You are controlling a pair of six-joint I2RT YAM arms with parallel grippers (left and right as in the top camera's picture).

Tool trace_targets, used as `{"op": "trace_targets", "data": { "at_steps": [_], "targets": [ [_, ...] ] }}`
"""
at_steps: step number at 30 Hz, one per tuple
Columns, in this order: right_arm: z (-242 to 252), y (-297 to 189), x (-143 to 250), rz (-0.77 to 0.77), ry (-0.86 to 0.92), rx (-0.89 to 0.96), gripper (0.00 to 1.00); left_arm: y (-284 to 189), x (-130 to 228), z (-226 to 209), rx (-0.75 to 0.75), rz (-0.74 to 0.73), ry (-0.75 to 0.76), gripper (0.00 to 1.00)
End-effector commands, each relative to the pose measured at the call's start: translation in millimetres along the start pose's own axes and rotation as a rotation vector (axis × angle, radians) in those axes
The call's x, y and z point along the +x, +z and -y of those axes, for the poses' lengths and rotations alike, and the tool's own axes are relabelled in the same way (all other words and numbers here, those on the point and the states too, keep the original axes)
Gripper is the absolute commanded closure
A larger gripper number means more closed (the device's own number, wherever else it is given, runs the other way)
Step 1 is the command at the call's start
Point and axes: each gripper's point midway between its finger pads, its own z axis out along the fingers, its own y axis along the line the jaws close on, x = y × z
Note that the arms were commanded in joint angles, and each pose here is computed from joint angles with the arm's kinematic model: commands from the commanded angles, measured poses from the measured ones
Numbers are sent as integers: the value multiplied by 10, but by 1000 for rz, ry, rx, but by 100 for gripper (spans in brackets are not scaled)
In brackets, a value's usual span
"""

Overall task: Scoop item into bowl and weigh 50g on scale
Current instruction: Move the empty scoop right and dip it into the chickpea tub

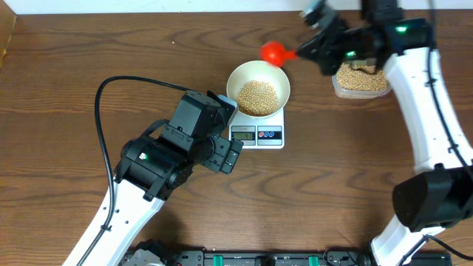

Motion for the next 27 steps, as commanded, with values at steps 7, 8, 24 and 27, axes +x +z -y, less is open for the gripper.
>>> {"op": "trace_targets", "data": {
  "at_steps": [7, 8, 24, 27],
  "targets": [
    [895, -819, 402, -33, 553, 500, 99, -45, -71, -13, -2, 17, 2, 8],
    [941, -866, 492, -60, 580, 547, 99, -44, -69, -13, -2, 17, 2, 8],
    [1007, -866, 1188, -355, 684, 791, 99, -45, -71, -13, -2, 17, 2, 8],
    [1015, -771, 1201, -378, 660, 795, 99, -45, -71, -12, -1, 17, 2, 8]
  ]
}}
